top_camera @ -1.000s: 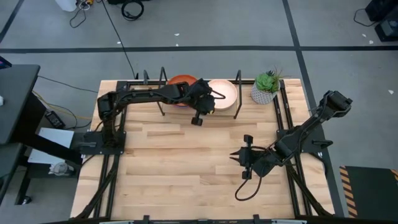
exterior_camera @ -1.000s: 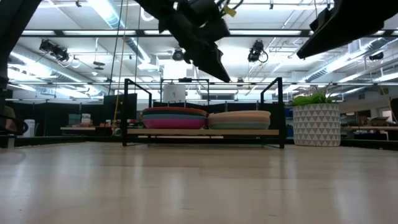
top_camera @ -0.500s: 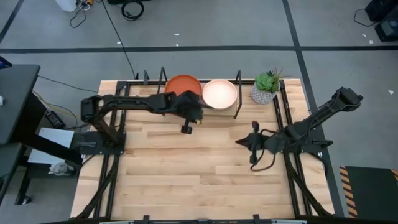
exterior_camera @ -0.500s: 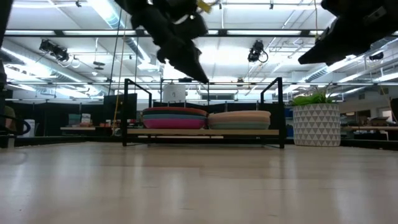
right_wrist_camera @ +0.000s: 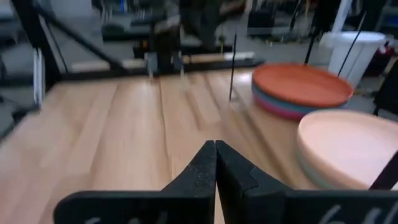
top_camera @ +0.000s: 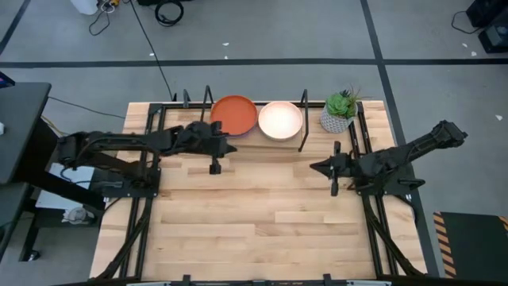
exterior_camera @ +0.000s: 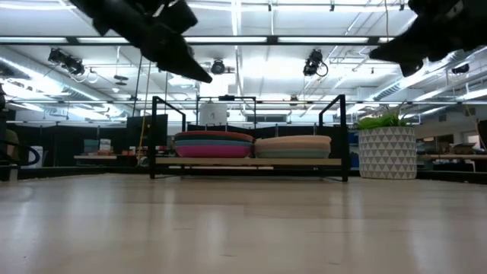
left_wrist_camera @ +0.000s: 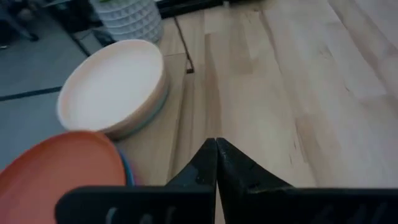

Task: Place and stack plates onto a shelf
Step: Return to Home Position

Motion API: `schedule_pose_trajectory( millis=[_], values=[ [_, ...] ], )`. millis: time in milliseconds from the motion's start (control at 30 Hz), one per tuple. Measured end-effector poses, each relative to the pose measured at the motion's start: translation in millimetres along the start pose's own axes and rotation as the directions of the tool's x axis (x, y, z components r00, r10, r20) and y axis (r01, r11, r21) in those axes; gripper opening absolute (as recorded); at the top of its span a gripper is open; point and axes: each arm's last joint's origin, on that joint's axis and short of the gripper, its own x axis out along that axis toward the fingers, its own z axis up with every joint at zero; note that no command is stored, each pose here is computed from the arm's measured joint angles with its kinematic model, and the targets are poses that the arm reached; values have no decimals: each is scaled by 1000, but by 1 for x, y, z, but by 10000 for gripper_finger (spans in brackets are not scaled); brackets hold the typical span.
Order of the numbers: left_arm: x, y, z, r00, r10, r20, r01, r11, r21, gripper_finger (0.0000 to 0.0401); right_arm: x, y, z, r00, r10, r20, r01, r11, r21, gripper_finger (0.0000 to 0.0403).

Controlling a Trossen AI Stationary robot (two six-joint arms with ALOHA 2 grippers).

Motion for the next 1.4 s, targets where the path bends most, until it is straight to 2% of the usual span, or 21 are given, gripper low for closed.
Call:
schedule_pose_trajectory(
  millis=[300,567,967,1200,1400],
  values=[
    [-41,-22,-22,995,68,72,-65,997,-40,8,-13,-11,12,994,-19,106,16,999,28,10],
    [-67,-39,-43,984,86,157,-75,994,-76,8,-20,-16,11,993,-24,116,15,997,77,11],
    [-93,-51,-91,955,88,283,-34,981,-191,9,-22,-21,-14,995,-37,94,23,990,142,11],
    [-104,-52,-107,920,112,375,-29,975,-221,9,-25,-23,-21,990,-31,135,9,987,162,11],
    [-108,-54,-115,900,116,420,-23,975,-219,9,-27,-25,-24,987,-33,158,12,991,132,11]
  ],
)
